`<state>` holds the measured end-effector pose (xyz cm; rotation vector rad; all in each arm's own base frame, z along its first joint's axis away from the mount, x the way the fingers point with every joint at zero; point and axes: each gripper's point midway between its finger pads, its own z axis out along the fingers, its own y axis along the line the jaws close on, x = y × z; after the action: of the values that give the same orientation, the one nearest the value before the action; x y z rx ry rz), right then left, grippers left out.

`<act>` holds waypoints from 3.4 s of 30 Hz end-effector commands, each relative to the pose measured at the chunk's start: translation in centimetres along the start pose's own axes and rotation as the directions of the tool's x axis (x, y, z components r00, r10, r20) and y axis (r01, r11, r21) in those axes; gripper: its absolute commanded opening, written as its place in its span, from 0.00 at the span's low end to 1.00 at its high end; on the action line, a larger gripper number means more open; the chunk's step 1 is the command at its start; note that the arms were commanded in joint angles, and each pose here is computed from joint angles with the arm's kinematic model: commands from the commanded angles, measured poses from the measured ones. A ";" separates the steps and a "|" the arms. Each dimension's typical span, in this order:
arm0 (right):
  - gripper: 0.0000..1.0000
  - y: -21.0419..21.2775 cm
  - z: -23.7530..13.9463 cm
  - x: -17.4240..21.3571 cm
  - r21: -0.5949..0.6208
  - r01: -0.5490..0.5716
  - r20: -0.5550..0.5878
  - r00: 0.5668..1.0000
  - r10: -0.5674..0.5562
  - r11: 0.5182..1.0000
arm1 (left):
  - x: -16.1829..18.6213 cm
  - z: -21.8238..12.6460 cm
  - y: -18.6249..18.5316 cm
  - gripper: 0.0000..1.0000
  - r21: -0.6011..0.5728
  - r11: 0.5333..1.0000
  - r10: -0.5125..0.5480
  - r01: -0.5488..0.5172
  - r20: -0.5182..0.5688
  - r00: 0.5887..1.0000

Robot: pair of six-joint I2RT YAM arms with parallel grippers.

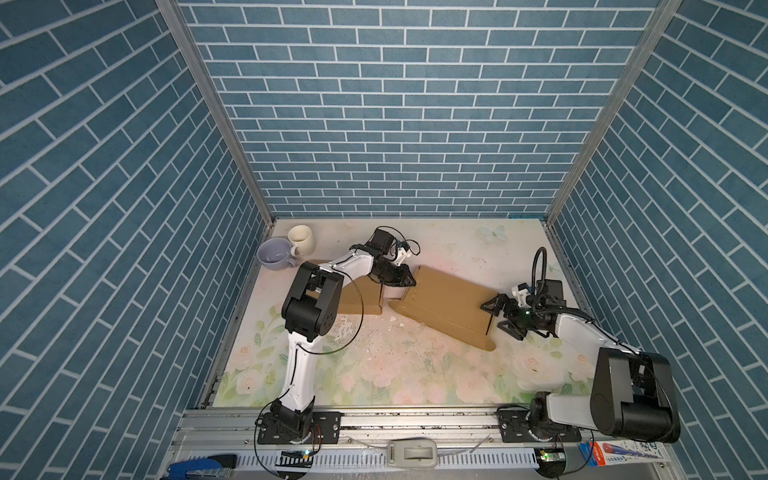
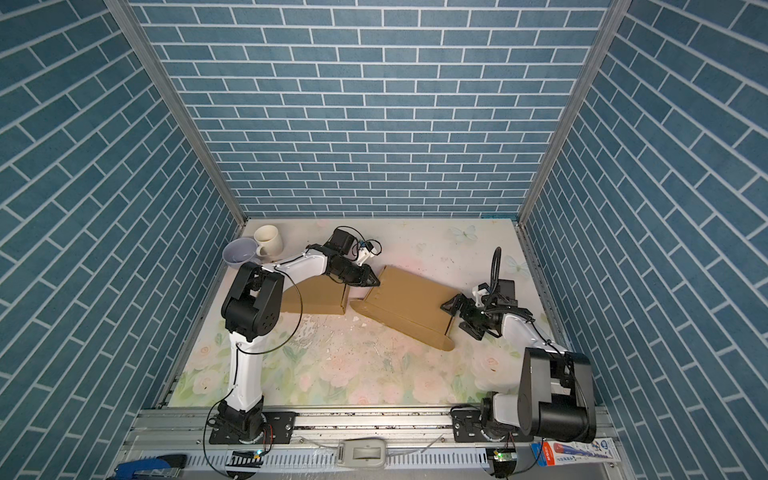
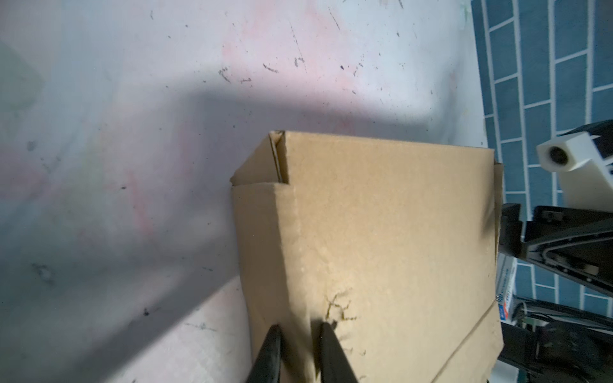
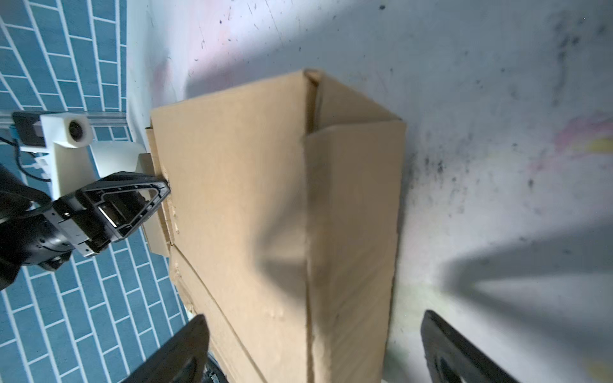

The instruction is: Fold the paper box

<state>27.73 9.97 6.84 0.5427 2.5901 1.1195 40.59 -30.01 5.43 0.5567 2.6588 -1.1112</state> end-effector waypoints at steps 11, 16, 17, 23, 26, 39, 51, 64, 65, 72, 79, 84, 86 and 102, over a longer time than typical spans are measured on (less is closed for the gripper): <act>0.92 2.3 2.0 0.7 -0.165 -0.100 0.022 0.994 0.105 0.981 | 5.6 1.4 6.9 0.22 -0.141 0.974 -0.196 0.175 -0.154 0.968; 0.74 4.1 1.5 -1.0 -0.261 -0.120 0.090 0.985 0.148 0.958 | 3.0 -0.4 4.4 0.41 -0.094 0.984 -0.159 0.153 -0.060 0.985; 0.71 4.4 1.2 -1.2 -0.270 -0.118 0.099 0.984 0.150 0.956 | 2.2 -1.2 3.6 0.45 -0.084 0.986 -0.144 0.141 -0.031 0.989; 0.58 5.5 -0.3 -2.1 -0.273 -0.182 0.087 0.973 0.213 0.945 | -1.4 -7.2 -2.6 0.61 -0.051 0.998 0.038 -0.030 0.164 0.986; 0.53 6.0 -0.6 -2.3 -0.259 -0.259 0.034 0.960 0.277 0.930 | -1.6 -9.3 -6.0 0.65 -0.101 0.971 0.236 -0.217 0.246 0.940; 0.43 8.2 -0.2 -2.2 -0.272 -0.471 -0.213 0.880 0.424 0.839 | 5.7 -3.7 -14.3 0.88 -0.349 0.255 0.954 -0.902 -0.062 0.294; 0.42 9.0 -0.4 -1.3 -0.278 -0.504 -0.306 0.854 0.421 0.818 | 5.2 -1.6 -13.5 0.85 -0.491 -0.119 0.970 -0.863 -0.244 0.005; 0.57 10.4 -1.4 -0.8 -0.314 -0.482 -0.339 0.862 0.378 0.818 | 3.4 -2.9 -13.2 0.48 -0.630 -0.250 0.954 -0.735 -0.290 -0.076; 0.62 10.5 -1.5 -0.9 -0.319 -0.477 -0.337 0.865 0.373 0.819 | 3.4 -3.0 -13.2 0.46 -0.623 -0.253 0.952 -0.741 -0.295 -0.077; 0.75 10.6 -5.0 -2.0 -0.283 -0.302 -0.171 0.950 0.262 0.910 | 4.0 -3.6 -12.7 0.38 -0.539 -0.163 0.948 -0.826 -0.317 0.020; 0.73 10.8 -10.9 -3.6 0.024 0.251 0.217 0.943 -0.250 0.968 | 6.2 -4.0 -12.7 0.38 -0.253 0.160 0.918 -0.954 -0.317 0.238; 0.78 13.4 -13.5 -2.8 0.165 0.527 0.274 0.788 -0.552 0.834 | 7.6 -3.4 -12.5 0.39 -0.081 0.301 0.864 -0.950 -0.399 0.308; 0.80 13.1 -12.6 -2.2 0.210 0.573 0.191 0.771 -0.608 0.792 | 8.2 -3.0 -12.4 0.39 -0.028 0.343 0.846 -0.939 -0.425 0.322; 0.65 12.6 -7.1 -2.5 0.170 0.621 0.037 0.772 -0.635 0.765 | 6.4 -0.9 -12.3 0.37 0.054 0.396 0.832 -0.917 -0.443 0.333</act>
<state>29.60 12.18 20.74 -0.1653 2.4967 0.6895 32.35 -37.35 15.22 1.9717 1.8254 -0.2005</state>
